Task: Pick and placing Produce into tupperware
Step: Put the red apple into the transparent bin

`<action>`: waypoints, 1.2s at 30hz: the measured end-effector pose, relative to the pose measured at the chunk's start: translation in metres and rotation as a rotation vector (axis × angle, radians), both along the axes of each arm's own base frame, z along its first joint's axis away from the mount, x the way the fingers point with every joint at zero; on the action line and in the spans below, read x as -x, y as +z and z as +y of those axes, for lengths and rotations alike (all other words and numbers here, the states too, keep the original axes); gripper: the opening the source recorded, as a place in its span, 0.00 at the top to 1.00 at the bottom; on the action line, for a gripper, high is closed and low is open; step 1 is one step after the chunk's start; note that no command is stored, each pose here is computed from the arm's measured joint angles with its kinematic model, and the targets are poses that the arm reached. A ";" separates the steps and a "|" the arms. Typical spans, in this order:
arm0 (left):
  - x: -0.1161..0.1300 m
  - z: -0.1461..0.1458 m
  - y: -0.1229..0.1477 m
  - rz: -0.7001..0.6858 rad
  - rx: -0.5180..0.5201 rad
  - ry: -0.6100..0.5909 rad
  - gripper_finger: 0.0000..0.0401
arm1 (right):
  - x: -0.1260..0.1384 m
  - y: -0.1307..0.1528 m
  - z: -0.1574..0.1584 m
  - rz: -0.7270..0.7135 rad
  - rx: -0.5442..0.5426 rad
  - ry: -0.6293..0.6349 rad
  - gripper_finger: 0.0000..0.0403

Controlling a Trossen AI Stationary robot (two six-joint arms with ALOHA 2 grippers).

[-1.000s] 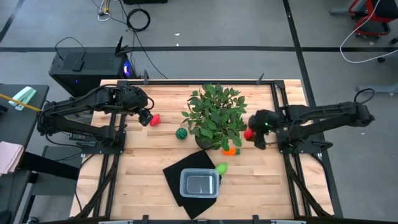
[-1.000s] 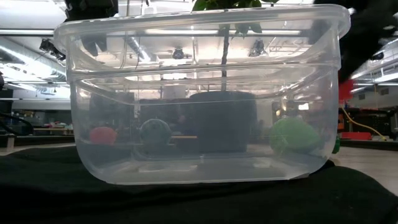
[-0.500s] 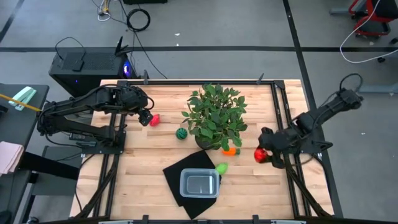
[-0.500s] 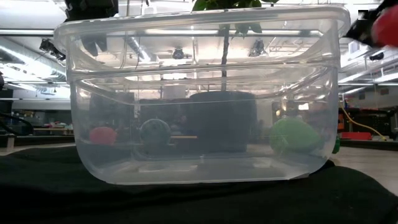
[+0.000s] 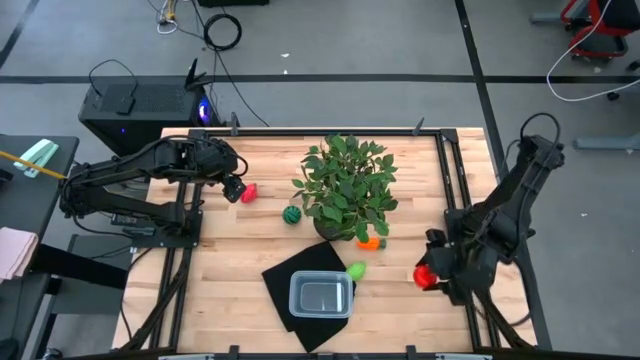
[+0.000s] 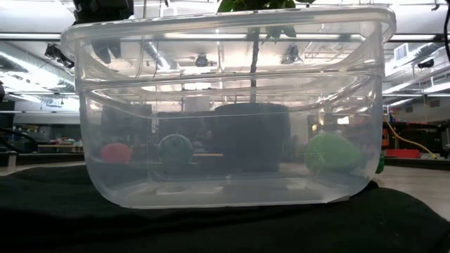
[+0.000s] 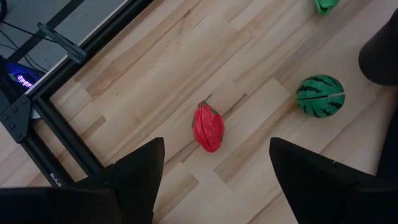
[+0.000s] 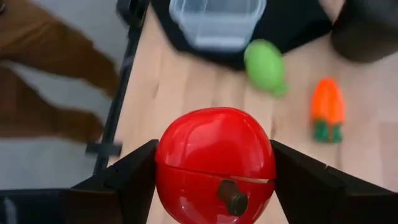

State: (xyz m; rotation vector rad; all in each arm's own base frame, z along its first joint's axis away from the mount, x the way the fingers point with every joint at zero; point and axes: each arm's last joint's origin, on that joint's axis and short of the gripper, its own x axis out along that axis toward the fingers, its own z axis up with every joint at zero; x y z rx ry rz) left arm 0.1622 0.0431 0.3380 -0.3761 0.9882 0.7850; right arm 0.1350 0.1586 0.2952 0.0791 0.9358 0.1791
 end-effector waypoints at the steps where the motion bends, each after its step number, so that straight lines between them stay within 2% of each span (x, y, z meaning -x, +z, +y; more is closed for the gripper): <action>1: 0.000 0.000 0.000 0.002 -0.001 -0.004 0.26 | -0.005 0.003 0.005 -0.018 0.009 -0.013 0.31; 6: 0.000 -0.001 0.000 0.002 0.007 -0.012 0.26 | -0.048 0.020 0.039 -0.095 0.068 -0.067 0.31; 11: 0.000 -0.001 0.000 0.014 -0.002 -0.037 0.26 | -0.100 0.023 0.067 -0.115 0.127 -0.125 0.31; 16: 0.000 -0.001 0.000 0.042 -0.024 -0.096 0.26 | -0.153 0.012 0.081 -0.104 0.196 -0.135 0.31; 20: 0.000 -0.001 0.000 0.056 -0.034 -0.124 0.26 | -0.185 0.002 0.083 -0.091 0.222 -0.163 0.31; 26: 0.000 -0.001 0.000 0.057 -0.035 -0.127 0.26 | -0.209 -0.015 0.074 -0.063 0.195 -0.255 0.31; 36: 0.000 0.000 0.000 0.063 -0.040 -0.139 0.26 | -0.225 -0.035 0.076 -0.045 0.160 -0.264 0.31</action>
